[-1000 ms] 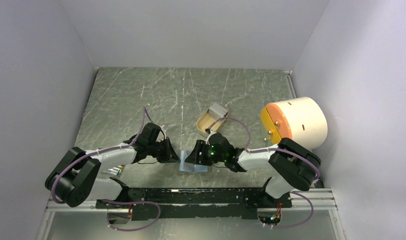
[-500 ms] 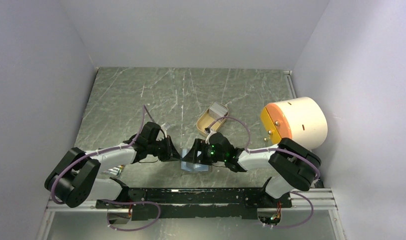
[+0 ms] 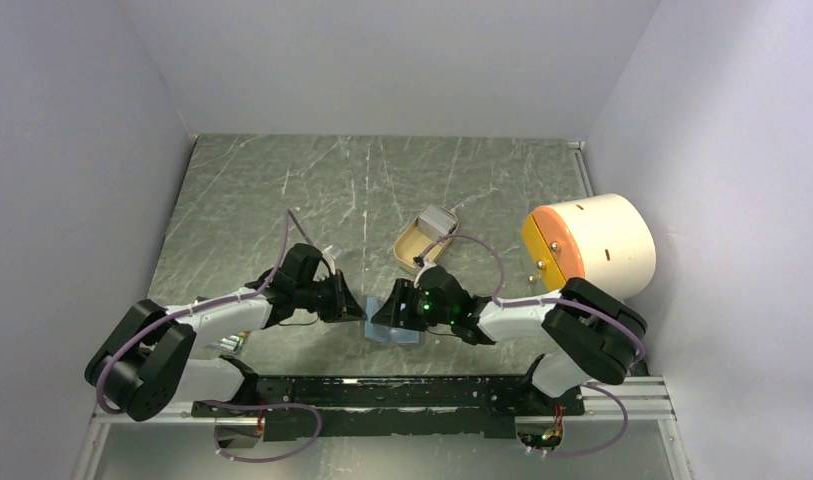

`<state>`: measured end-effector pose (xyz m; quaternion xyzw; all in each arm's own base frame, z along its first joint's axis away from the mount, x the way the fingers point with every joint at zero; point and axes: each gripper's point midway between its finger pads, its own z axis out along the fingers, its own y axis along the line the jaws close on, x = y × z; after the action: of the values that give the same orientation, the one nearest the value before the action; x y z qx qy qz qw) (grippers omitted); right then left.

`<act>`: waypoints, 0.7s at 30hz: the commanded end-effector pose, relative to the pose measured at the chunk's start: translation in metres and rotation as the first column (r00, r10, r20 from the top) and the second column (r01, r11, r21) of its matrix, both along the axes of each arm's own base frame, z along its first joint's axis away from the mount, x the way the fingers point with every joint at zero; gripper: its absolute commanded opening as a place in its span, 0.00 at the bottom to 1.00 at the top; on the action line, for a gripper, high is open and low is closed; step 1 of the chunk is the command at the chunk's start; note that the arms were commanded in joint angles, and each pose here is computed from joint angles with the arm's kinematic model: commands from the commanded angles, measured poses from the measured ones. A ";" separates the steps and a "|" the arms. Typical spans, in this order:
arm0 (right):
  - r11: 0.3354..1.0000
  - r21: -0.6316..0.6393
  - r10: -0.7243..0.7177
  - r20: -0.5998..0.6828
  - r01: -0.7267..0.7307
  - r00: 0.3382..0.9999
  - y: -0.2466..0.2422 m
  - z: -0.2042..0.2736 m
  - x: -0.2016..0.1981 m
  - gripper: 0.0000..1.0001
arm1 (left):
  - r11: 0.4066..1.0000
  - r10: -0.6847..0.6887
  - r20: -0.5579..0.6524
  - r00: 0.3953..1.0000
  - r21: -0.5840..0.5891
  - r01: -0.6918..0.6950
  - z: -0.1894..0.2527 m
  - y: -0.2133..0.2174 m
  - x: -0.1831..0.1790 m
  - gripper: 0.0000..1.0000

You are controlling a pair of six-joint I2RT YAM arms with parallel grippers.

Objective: Put the credit cards into the card holder
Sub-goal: Turn over the card slot in the card holder.

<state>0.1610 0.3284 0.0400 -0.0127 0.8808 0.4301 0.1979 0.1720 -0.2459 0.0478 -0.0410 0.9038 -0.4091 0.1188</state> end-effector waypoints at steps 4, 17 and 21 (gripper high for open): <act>0.999 -0.036 -0.013 0.016 0.013 1.000 -0.007 -0.001 0.000 0.61 | 1.000 0.002 0.031 1.000 -0.013 -0.002 0.013 -0.004 0.005 0.09; 0.997 -0.065 -0.041 0.026 0.043 0.999 -0.018 0.000 -0.001 0.66 | 1.000 0.009 0.031 0.999 0.003 -0.009 0.011 -0.002 0.005 0.09; 0.997 -0.061 -0.042 0.025 0.043 0.999 -0.019 -0.001 -0.001 0.67 | 1.000 0.009 0.028 1.000 0.004 -0.009 0.010 -0.002 0.005 0.09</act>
<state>0.1624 0.3154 0.0435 -0.0050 0.8878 0.4079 0.2133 0.1700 -0.2428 0.0466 -0.0446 0.9078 -0.3998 0.1188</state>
